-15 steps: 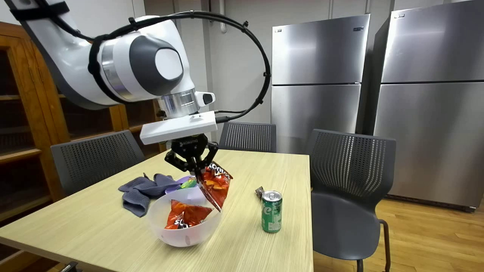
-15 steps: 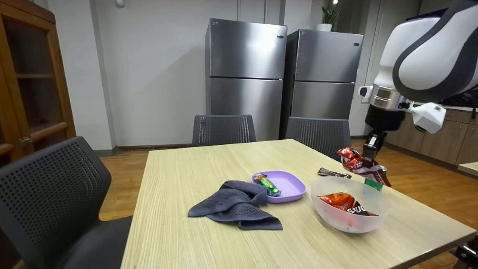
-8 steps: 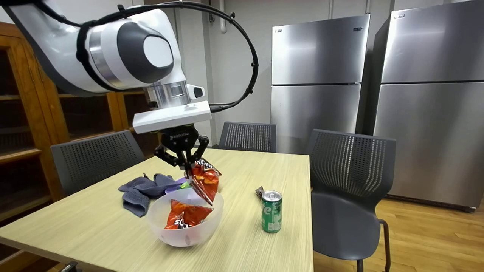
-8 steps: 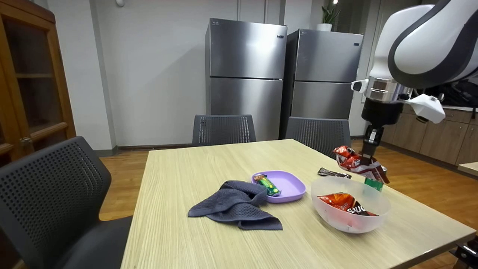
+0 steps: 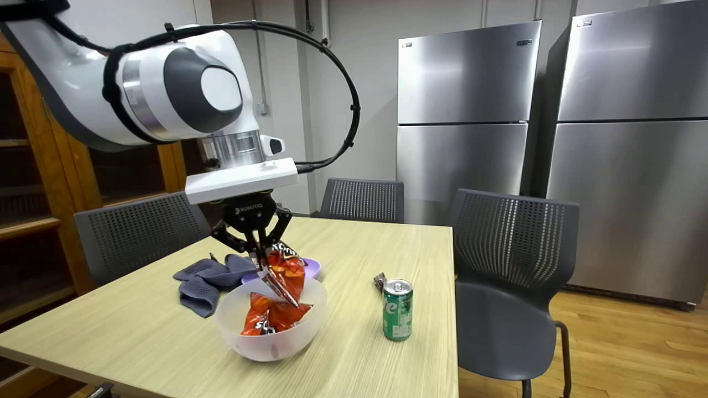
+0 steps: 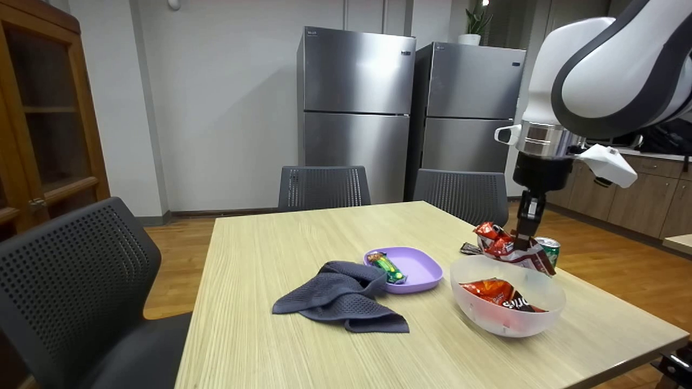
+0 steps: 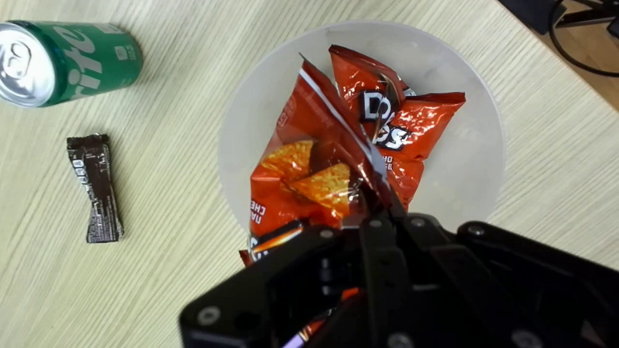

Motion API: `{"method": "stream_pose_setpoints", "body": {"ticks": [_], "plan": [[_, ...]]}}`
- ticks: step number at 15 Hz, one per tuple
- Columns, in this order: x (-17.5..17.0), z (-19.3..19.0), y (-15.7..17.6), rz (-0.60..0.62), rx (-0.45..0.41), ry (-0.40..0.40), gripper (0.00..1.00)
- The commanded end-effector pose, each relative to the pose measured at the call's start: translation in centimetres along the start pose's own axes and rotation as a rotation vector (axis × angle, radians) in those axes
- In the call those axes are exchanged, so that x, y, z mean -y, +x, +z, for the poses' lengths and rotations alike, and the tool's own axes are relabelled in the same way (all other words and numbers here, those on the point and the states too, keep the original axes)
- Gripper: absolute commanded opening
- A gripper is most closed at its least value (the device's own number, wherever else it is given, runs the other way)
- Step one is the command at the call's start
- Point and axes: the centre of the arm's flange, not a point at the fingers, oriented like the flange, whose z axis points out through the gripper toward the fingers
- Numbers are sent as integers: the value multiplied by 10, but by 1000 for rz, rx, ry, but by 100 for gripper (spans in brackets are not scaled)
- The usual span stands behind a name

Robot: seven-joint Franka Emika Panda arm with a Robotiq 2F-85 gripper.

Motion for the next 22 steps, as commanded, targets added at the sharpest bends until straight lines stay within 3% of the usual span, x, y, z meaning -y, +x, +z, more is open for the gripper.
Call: {"method": "stream_pose_setpoints", "body": {"ticks": [1, 6, 7, 8, 11, 19, 22], "plan": [[11, 13, -1, -53, -22, -11, 1], [14, 28, -1, -66, -8, -7, 1], [14, 29, -2, -70, -5, -4, 7], [14, 29, -3, -68, -3, -3, 29], [10, 29, -4, -57, -4, -3, 40], [-12, 27, -15, 20, -6, -17, 99], [-26, 26, -19, 66, -11, -20, 100]]}}
